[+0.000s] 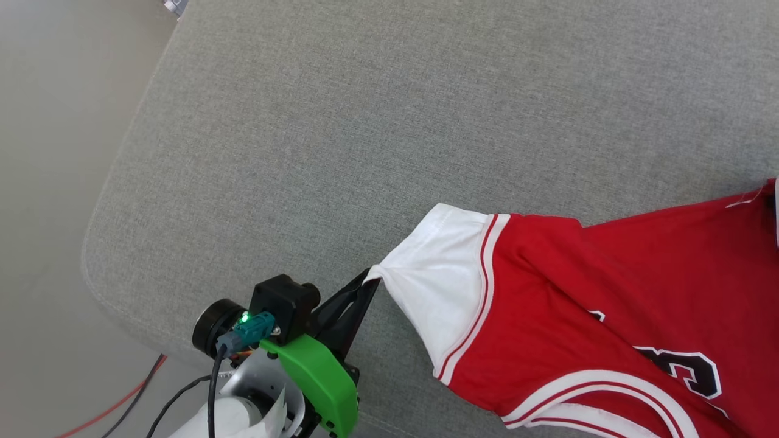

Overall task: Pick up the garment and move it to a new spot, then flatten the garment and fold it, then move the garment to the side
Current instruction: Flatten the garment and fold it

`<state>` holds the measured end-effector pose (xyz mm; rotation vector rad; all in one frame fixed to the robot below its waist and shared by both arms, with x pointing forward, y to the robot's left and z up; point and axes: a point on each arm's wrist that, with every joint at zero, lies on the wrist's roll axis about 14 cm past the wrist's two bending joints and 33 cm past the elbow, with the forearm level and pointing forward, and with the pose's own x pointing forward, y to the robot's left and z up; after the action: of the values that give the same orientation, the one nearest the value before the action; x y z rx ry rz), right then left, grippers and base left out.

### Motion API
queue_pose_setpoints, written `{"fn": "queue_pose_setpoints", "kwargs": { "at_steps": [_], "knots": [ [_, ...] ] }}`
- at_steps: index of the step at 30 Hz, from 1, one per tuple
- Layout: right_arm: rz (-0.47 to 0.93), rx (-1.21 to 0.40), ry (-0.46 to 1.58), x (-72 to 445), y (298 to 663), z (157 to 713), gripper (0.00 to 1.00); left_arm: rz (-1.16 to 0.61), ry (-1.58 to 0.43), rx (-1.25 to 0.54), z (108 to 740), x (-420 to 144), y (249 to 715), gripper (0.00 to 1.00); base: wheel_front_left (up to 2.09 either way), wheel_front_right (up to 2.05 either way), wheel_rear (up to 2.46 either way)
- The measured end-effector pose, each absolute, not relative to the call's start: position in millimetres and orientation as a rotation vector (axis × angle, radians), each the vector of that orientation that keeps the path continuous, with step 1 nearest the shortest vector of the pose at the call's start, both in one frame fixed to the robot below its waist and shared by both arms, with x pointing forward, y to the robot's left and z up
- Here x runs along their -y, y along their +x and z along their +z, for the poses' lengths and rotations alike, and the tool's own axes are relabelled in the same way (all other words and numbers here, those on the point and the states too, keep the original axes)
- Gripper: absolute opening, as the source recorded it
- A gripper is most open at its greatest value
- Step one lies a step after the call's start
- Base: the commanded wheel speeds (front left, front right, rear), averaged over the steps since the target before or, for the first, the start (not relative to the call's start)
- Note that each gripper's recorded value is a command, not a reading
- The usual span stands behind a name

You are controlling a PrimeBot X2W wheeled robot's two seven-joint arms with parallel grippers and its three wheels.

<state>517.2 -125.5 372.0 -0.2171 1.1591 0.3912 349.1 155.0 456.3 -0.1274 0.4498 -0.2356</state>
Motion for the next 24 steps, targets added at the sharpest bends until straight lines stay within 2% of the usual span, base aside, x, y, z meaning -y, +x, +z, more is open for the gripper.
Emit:
{"fn": "queue_pose_setpoints", "kwargs": {
  "at_steps": [7, 11, 24],
  "knots": [
    [0.388, -1.009, -0.17, 122, 528, 391, 0.0, -0.247, -0.121, -0.415, 466, -153, 350, 0.0, 0.0, 0.0, 0.0],
    [0.386, -0.898, -0.148, 122, 532, 410, 0.0, -0.23, -0.127, -0.332, 485, -157, 356, 0.0, 0.0, 0.0, 0.0],
    [0.363, -0.441, -0.088, 146, 532, 545, 0.0, -0.244, -0.092, 0.007, 581, -163, 374, 0.0, 0.0, 0.0, 0.0]
  ]
}}
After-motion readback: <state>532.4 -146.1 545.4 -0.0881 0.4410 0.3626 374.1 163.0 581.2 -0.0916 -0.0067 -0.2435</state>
